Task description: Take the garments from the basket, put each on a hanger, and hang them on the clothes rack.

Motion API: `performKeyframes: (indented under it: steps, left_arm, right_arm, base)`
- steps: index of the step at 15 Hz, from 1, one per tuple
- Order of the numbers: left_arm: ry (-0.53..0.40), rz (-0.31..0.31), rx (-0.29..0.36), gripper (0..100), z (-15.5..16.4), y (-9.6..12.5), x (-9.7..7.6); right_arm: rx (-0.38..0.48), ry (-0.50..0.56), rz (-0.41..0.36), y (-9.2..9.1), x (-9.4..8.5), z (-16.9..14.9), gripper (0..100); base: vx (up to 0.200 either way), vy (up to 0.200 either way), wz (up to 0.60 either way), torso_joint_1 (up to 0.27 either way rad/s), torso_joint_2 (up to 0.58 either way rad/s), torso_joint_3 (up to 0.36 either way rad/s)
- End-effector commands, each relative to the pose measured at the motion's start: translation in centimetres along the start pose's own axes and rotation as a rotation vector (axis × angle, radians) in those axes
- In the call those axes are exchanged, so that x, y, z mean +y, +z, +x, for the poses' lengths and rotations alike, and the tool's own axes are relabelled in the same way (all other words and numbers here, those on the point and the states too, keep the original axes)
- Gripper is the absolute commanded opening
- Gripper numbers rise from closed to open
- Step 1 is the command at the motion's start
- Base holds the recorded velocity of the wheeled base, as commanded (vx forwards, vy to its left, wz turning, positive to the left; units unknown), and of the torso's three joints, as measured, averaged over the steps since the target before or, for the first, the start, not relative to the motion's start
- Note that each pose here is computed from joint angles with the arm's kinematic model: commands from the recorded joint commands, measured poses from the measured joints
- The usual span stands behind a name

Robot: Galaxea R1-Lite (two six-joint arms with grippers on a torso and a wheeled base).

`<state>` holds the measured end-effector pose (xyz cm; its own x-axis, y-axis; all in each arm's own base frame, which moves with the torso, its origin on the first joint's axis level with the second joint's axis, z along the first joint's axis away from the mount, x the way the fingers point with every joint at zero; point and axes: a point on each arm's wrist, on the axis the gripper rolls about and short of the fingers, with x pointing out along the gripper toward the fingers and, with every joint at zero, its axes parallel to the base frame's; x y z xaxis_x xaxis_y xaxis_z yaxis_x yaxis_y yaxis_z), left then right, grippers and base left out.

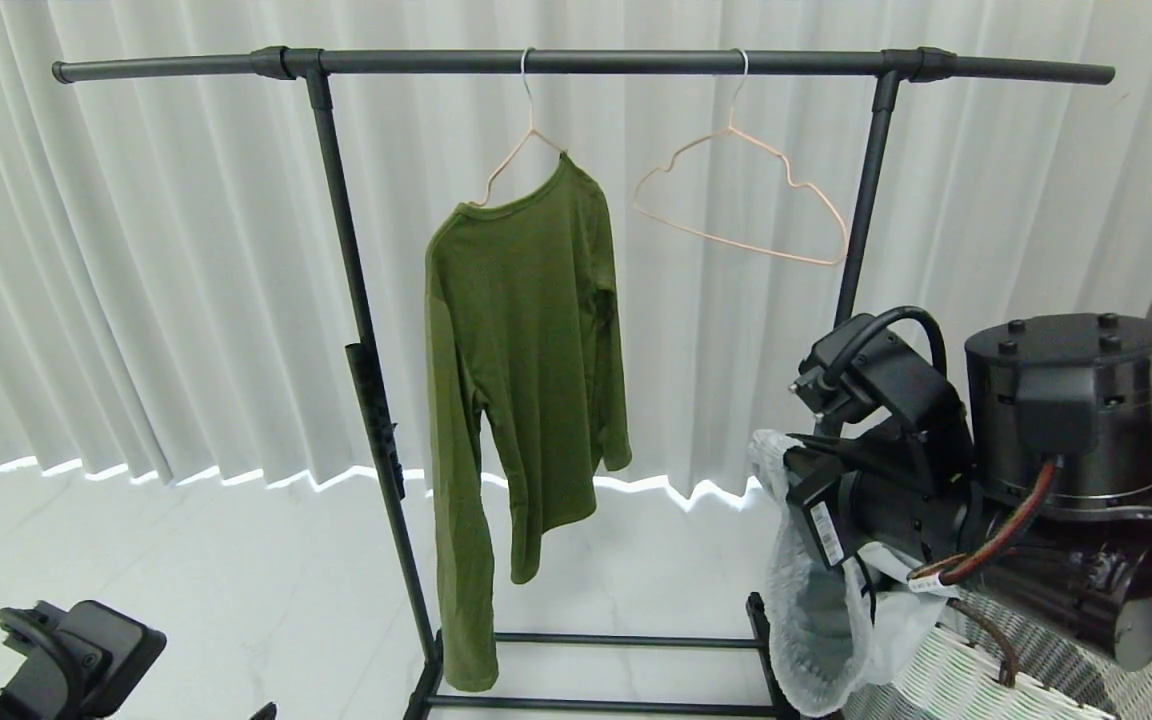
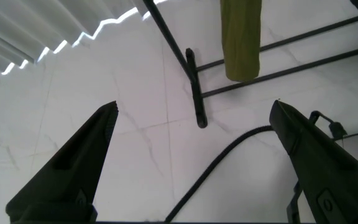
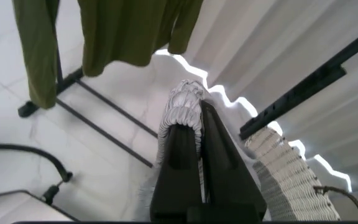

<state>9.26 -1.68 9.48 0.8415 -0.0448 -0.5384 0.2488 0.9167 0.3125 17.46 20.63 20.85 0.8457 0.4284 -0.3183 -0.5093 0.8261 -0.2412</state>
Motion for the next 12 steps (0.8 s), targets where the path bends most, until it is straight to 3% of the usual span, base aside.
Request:
performKeyframes:
  steps: [1,5,6,9,12]
  left_arm:
    - [0.003,-0.001,-0.009,100,0.0,0.2,0.1]
    - [0.007,-0.01,-0.037,100,0.1,1.1,0.3]
    - [-0.007,-0.012,-0.046,100,0.0,1.2,0.3]
    - [-0.117,0.016,-0.092,100,-0.1,1.5,-0.2]
    - [-0.263,0.069,-0.196,100,-0.5,3.5,-1.1]
  right_arm:
    - [-0.021,-0.003,0.01,0.7,0.0,0.1,0]
    - [-0.1,-0.008,0.047,3.3,0.1,1.1,0]
    - [-0.112,-0.01,0.052,3.8,0.1,1.2,0]
    - [-0.15,-0.011,0.07,5.2,0.1,1.6,0]
    - [-0.186,0.007,0.081,6.2,0.2,1.5,0]
  base:
    - [0.0,0.0,0.0,0.0,0.0,0.0]
    - [0.0,0.2,0.0,0.004,0.0,0.0]
    - [0.0,0.0,0.0,0.0,0.0,0.0]
    - [0.0,0.0,0.0,0.0,0.0,0.0]
    - [0.0,0.0,0.0,0.0,0.0,0.0]
